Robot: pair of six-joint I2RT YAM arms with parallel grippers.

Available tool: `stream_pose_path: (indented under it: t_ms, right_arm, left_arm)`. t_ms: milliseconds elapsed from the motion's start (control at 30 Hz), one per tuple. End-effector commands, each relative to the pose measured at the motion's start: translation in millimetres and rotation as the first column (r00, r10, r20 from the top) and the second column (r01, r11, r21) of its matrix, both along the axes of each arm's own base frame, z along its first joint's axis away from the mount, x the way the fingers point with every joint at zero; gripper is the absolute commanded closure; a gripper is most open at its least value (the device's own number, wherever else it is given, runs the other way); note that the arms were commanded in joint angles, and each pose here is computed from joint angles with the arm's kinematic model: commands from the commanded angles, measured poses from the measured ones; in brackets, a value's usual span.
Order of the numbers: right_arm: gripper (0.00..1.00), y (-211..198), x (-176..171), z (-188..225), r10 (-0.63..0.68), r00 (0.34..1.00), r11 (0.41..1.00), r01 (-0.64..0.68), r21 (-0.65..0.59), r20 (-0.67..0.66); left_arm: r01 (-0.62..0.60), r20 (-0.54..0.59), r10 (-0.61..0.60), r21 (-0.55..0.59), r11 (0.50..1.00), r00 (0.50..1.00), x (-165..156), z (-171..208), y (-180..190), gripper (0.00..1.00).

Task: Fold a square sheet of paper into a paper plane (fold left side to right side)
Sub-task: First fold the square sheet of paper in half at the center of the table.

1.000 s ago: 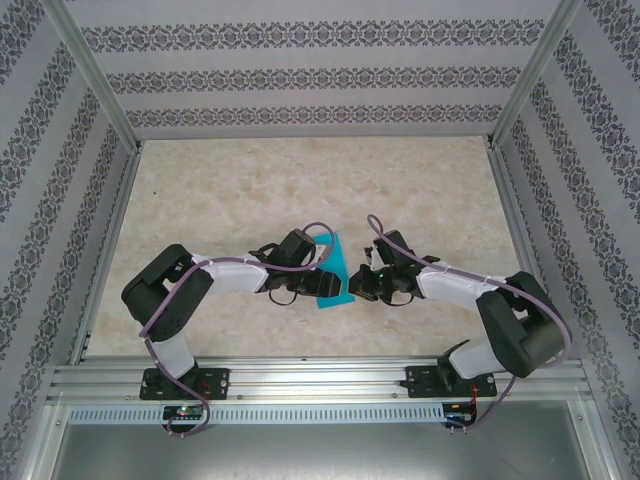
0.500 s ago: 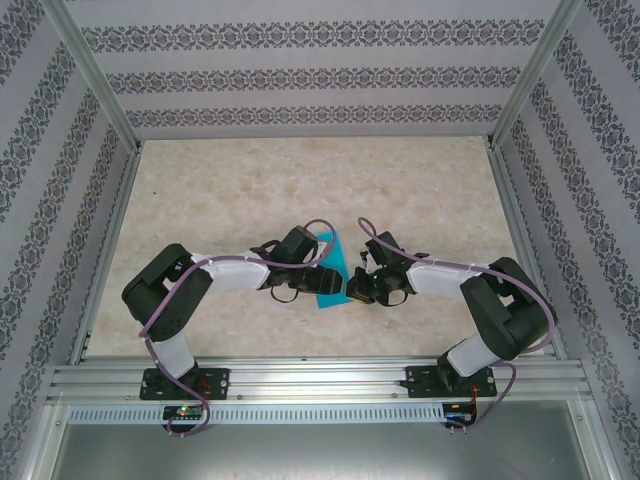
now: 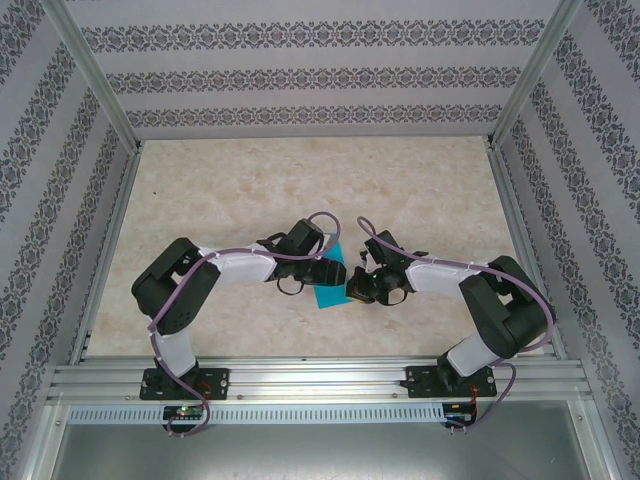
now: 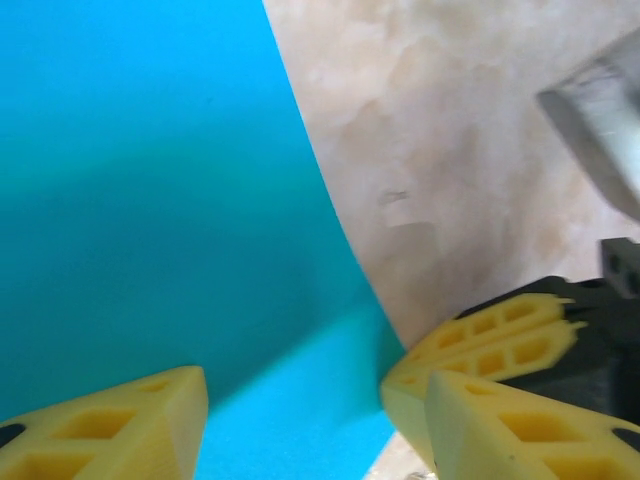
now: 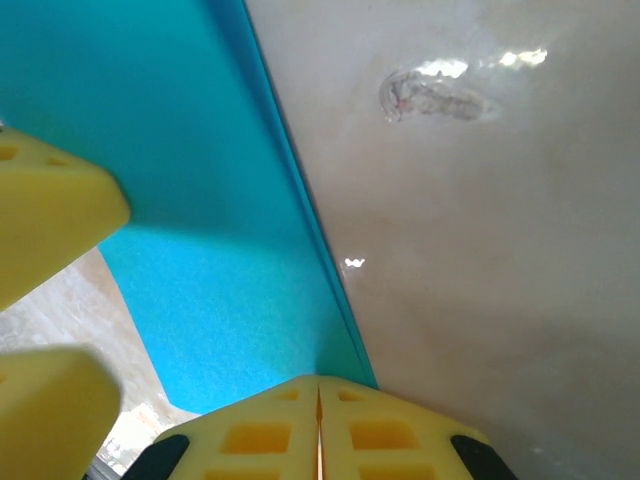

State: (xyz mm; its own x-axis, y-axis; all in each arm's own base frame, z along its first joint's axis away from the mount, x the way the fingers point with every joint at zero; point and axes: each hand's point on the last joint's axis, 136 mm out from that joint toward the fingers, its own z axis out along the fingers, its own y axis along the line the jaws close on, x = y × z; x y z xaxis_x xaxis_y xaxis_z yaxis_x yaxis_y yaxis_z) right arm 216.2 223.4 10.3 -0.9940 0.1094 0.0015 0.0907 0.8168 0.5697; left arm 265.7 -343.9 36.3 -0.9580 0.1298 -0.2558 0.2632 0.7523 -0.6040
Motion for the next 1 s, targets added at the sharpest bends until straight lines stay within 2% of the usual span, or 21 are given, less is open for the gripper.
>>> stream_pose_path:
  t_ms: [0, 233, 500, 967]
  right_arm:
    - [0.91, -18, -10, -22, 0.002, 1.0, 0.992, -0.006, -0.122, -0.031]
    - [0.91, -21, -13, -22, 0.002, 0.999, 0.99, -0.009, -0.14, -0.044]
    - [0.91, -25, -17, -25, 0.006, 0.998, 0.988, -0.014, -0.156, -0.055]
    - [0.92, -26, -20, -25, 0.021, 0.998, 0.986, -0.03, -0.162, -0.057]
  left_arm:
    - [-0.028, -0.005, 0.028, 0.044, 0.999, 1.0, 4, -9, 13, 0.4]
    - [-0.058, 0.005, 0.058, 0.082, 0.995, 0.998, 12, -21, 25, 0.35]
    - [-0.126, 0.021, 0.125, 0.079, 0.989, 0.992, 32, -24, 44, 0.35]
    - [-0.219, 0.052, 0.215, 0.065, 0.974, 0.975, 94, -19, 64, 0.34]
